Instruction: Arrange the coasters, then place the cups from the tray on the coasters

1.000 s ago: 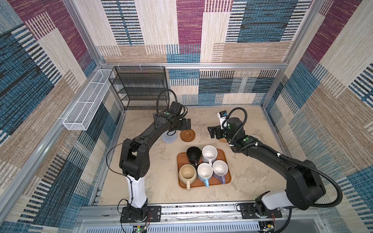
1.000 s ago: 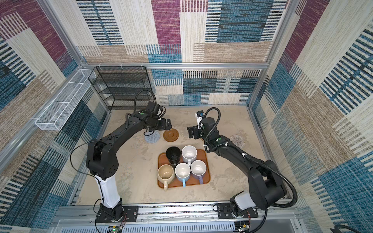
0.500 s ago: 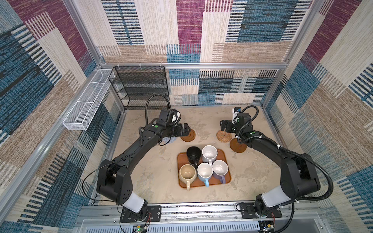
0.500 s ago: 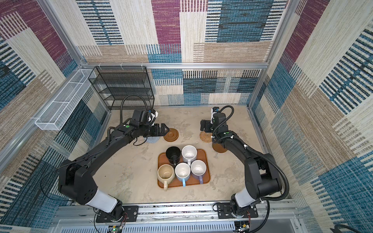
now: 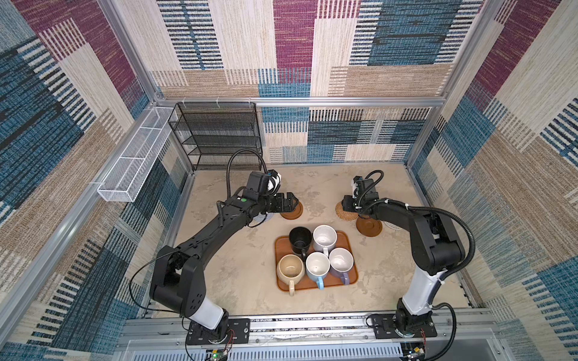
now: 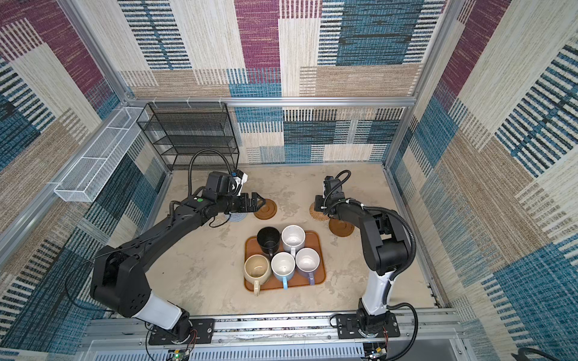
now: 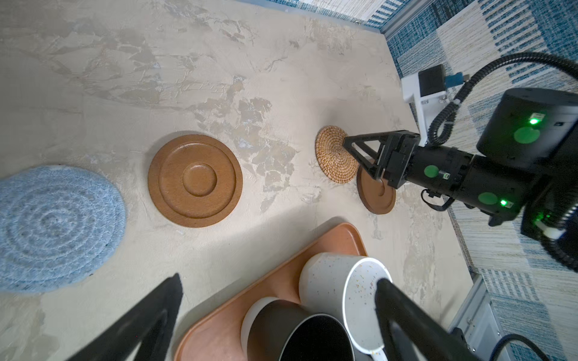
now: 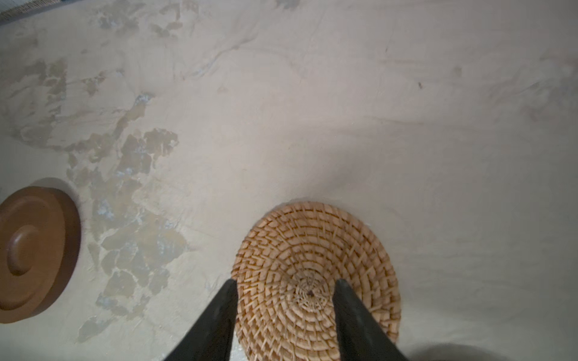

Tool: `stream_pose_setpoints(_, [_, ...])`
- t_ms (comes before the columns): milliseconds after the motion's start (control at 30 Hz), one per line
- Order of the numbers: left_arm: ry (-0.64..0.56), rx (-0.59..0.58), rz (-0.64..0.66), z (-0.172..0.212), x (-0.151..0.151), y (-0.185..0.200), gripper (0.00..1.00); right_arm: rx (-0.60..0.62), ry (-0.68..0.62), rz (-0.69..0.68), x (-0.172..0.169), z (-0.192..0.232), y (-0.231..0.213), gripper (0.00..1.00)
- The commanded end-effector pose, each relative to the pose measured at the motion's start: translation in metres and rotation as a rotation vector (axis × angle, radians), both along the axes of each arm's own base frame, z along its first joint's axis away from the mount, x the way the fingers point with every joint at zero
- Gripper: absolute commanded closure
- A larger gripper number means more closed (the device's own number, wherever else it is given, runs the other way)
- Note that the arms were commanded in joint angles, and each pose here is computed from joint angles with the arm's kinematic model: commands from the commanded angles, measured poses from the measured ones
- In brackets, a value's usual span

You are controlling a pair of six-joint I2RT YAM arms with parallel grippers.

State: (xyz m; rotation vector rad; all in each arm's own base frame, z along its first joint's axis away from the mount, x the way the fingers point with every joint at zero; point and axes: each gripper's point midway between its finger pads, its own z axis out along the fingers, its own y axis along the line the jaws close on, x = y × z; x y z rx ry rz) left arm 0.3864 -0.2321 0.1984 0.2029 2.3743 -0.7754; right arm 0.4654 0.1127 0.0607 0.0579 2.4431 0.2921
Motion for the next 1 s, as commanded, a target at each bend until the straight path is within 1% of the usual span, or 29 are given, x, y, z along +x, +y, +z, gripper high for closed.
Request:
stream_pose_setpoints(0, [-0.022, -0.036, -0.009, 0.009, 0.005, -0.006, 0.01, 0.015, 0.034, 0.028, -0.003, -0.014, 0.006, 0.53])
stream_pose_setpoints(33, [-0.02, -0.042, -0.012, 0.009, 0.005, -0.008, 0.01, 0.017, 0.043, 0.036, -0.003, -0.018, 0.007, 0.54])
stream_pose_setpoints(133, [-0.018, -0.046, -0.014, 0.009, 0.005, -0.008, 0.01, 0.042, 0.067, 0.069, -0.003, -0.027, 0.015, 0.63])
stream_pose_setpoints(233, [-0.025, -0.038, -0.01, 0.008, 0.004, -0.006, 0.02, 0.057, 0.091, 0.093, -0.003, -0.035, 0.025, 0.64])
stream_pose_setpoints(367, [-0.025, -0.031, -0.006, 0.006, 0.003, -0.005, 0.02, 0.029, 0.126, 0.114, -0.006, -0.045, 0.037, 0.66])
stream_pose_setpoints(500, [-0.022, -0.022, 0.0, 0.004, 0.003, -0.003, 0.02, 0.0, 0.132, 0.154, -0.008, -0.047, 0.059, 0.66])
stream_pose_setpoints(633, [-0.016, -0.003, 0.021, 0.002, 0.004, 0.001, 0.02, -0.003, 0.134, 0.192, -0.009, -0.045, 0.081, 0.67])
stream_pose_setpoints(767, [-0.007, 0.003, 0.025, -0.002, 0.001, 0.003, 0.02, -0.005, 0.137, 0.229, -0.008, -0.042, 0.092, 0.67])
stream_pose_setpoints(967, [0.003, -0.002, 0.026, -0.004, -0.002, 0.004, 0.02, 0.037, 0.147, 0.27, -0.007, -0.048, 0.108, 0.67])
